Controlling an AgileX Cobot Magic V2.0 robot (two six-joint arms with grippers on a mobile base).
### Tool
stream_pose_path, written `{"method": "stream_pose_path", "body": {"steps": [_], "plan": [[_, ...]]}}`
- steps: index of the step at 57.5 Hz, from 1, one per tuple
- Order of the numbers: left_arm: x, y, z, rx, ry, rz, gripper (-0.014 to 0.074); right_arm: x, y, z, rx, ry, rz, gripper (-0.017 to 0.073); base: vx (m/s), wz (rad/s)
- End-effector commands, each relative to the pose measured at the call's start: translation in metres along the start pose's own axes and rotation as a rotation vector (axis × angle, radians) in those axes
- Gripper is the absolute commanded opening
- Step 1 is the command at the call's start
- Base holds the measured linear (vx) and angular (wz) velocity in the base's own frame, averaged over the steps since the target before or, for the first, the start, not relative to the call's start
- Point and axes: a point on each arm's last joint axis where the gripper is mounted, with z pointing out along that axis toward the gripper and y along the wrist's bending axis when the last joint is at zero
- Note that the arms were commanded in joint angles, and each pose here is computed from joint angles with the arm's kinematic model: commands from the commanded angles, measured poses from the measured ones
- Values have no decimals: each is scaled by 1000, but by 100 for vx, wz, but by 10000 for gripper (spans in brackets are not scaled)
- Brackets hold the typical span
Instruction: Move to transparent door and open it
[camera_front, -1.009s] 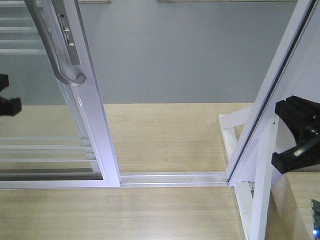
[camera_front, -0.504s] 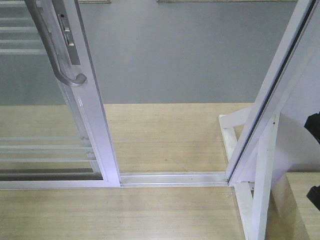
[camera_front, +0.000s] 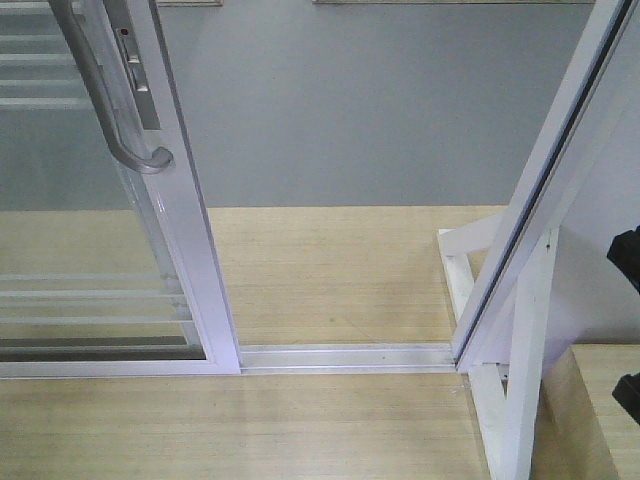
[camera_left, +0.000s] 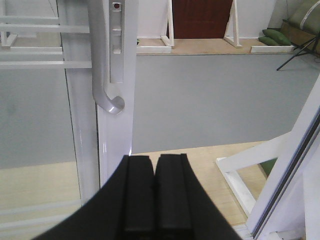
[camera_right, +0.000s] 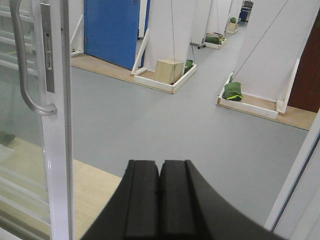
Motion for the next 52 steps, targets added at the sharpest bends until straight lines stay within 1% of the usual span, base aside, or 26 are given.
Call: {"method": "stream_pose_path", "body": {"steps": [1,5,7,9,11,14,22,31,35,38,46,52], "plan": [[-16,-1,-2,6,-102,-16,0,-16,-3,-2,24,-100,-10,2,0,0],[-16,-1,-2,4,-106,-12,0,-16,-3,-2,24,-100,-10,2,0,0],[-16,-1,-2,-2,-105,9,0,-16,-3,-2,24,-100,-10,2,0,0],[-16,0,-2,-15,-104,54,0,-16,-3,-2,24,-100,-10,2,0,0],[-16,1,-2,-25,-103,85,0,-16,-3,-2,24,-100,-10,2,0,0],[-16,2,-2,-34,-98,98,0,-16,-3,-2,24,-100,-10,2,0,0],[-16,2,-2,-36,-98,87,0,-16,-3,-2,24,-100,-10,2,0,0],[-10,3,-5,-42,-109,90,0,-16,-3,-2,24,-100,-10,2,0,0],[4,6,-8,-59,-127,84,0,-16,-3,-2,24,-99,-10,2,0,0],[20,8,-9,-71,-130,84,0,-16,-3,-2,24,-100,-10,2,0,0],[65,14,-5,-82,-93,77,0,-16,-3,-2,24,-100,-10,2,0,0],[85,16,-2,-81,-110,67,0,-16,-3,-2,24,-100,-10,2,0,0]]}}
